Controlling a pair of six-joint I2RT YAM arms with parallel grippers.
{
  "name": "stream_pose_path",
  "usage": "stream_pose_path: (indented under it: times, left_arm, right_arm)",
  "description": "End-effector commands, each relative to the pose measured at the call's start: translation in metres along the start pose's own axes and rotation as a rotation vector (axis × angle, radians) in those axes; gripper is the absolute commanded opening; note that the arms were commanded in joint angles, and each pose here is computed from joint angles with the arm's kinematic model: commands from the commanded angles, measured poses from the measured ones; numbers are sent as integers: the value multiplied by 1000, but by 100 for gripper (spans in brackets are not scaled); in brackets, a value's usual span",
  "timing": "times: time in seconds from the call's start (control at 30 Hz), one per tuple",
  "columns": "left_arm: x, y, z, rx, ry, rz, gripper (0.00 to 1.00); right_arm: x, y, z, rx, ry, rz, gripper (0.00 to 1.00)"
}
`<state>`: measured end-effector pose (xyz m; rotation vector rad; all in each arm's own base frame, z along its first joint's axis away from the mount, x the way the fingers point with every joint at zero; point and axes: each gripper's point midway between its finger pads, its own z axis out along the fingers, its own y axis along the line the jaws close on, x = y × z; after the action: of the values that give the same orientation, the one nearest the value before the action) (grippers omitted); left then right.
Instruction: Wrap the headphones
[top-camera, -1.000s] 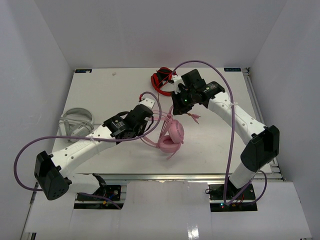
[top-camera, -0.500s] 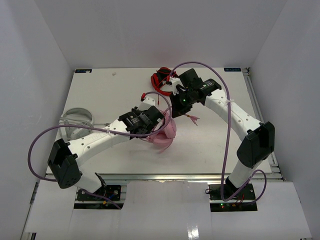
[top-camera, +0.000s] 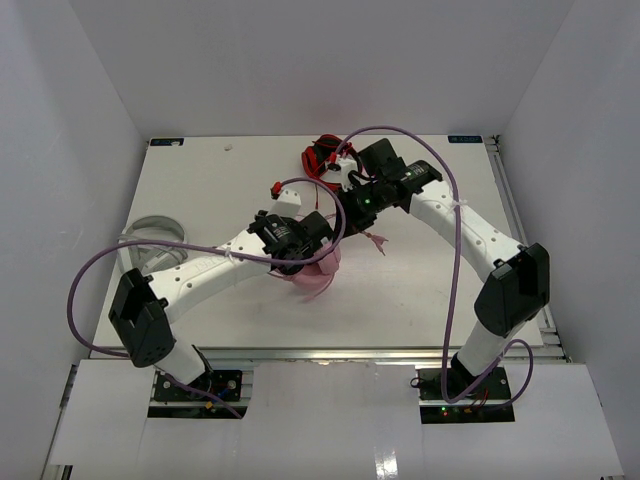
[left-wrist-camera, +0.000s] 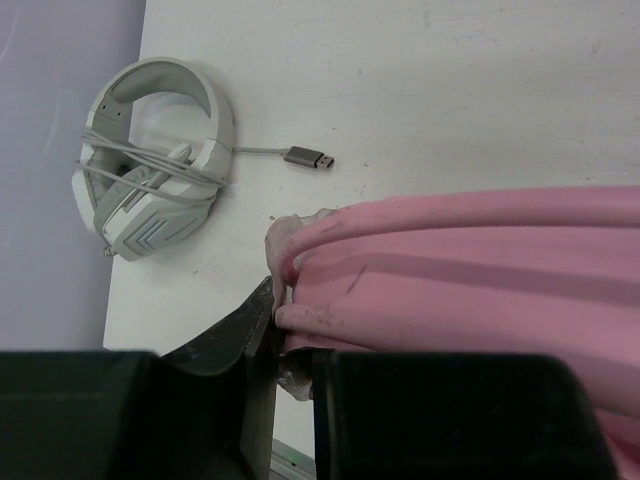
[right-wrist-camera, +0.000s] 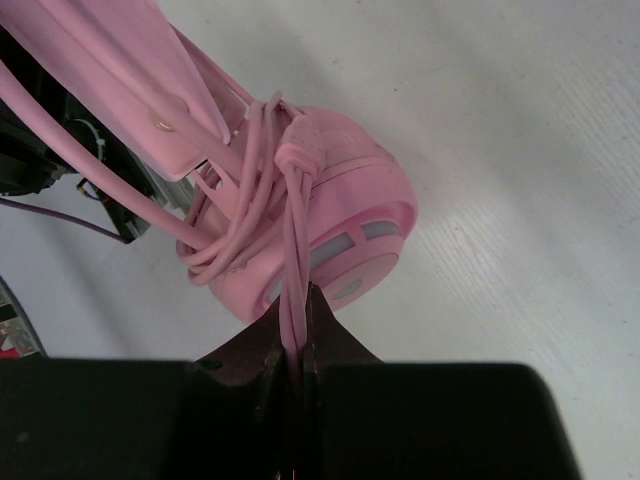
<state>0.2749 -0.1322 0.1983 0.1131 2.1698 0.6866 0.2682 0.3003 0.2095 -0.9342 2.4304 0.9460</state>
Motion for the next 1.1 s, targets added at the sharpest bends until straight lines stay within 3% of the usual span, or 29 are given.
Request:
stream_pose_path:
  times: [0.0,0.27,0.47,0.6,0.9,1.07]
  left_arm:
    - [5,30,-3,-91,31,31,0]
    - [-9,-23,-17,216,72,-130,0]
    - [-14,-48,-25,385,106,-173,0]
    - [-9,-47,-19,368,113,-153,0]
    - [16,-22,7,122,134,-80,0]
    - [11,-23,5,132,128,-103,0]
  right_arm:
    - [-17,37,-23,-174,-127,-1,8]
    - [-17,70,-14,-343,-230,104,9]
    - [-16,97,-19,-532,-312,203,9]
    - [-19,104,-24,-573,-308,220,9]
    - [-31,112,-27,-619,-266,211,13]
    - [-20,113,-24,-627,-245,199,27]
